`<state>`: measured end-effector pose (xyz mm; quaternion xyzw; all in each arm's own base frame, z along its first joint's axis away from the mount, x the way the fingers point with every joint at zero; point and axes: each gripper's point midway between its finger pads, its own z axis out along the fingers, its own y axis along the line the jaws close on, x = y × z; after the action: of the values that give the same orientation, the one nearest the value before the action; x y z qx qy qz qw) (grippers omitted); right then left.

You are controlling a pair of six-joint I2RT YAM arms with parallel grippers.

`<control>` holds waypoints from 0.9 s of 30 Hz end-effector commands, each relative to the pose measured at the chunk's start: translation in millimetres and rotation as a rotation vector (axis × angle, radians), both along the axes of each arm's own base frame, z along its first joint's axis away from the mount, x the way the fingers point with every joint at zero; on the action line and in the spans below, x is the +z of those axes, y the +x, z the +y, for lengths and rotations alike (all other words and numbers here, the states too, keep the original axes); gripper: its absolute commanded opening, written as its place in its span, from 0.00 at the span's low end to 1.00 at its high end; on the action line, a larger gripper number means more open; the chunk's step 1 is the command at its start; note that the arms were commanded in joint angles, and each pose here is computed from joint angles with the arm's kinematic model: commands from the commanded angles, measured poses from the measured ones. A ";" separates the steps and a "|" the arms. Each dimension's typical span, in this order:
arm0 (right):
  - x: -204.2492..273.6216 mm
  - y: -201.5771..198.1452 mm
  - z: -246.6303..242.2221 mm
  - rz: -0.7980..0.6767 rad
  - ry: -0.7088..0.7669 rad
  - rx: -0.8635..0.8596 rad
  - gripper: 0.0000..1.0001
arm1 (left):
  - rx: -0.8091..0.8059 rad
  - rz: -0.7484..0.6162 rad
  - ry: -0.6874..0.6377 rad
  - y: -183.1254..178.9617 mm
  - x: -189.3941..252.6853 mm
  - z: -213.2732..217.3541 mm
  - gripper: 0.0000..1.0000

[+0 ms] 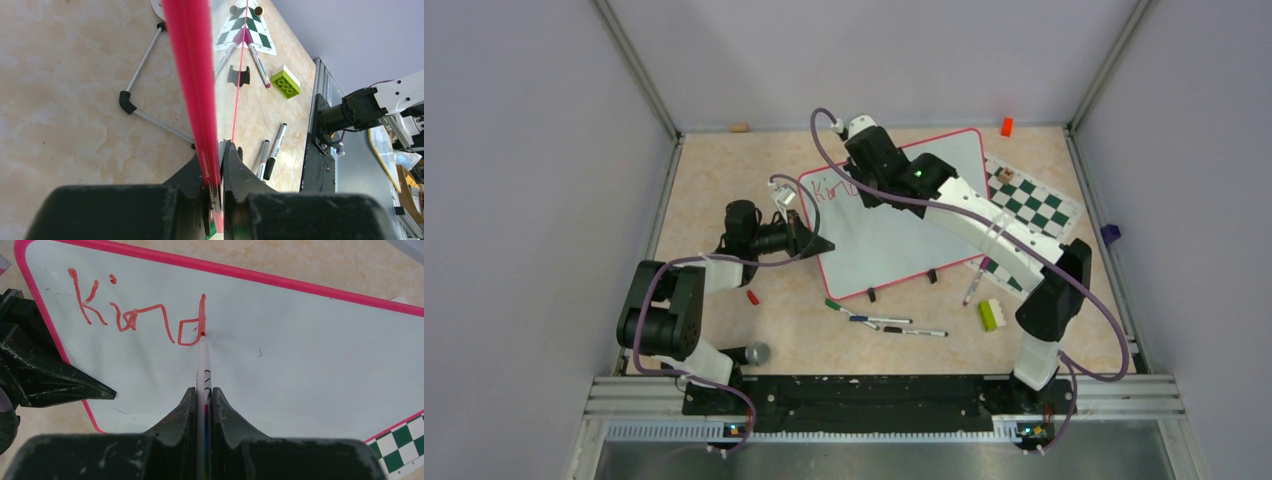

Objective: Write a sentence on the whiteboard
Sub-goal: Open the sentence on the whiteboard.

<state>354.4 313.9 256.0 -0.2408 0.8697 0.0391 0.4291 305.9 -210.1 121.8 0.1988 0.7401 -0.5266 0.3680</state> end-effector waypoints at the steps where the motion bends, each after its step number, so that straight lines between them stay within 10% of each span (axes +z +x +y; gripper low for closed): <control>1: 0.7 0.3 -4.8 -0.001 0.029 -0.018 0.00 | 0.147 -0.014 0.160 20.5 -40.4 18.6 0.00; 27: 43.7 -14.6 -27.3 -0.078 0.122 -0.037 0.00 | 0.136 0.001 0.152 21.2 -46.0 16.8 0.00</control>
<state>339.9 296.0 264.2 -0.2288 0.8695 0.0497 0.4349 305.1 -210.7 122.7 0.2075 0.7359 -0.5283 0.3691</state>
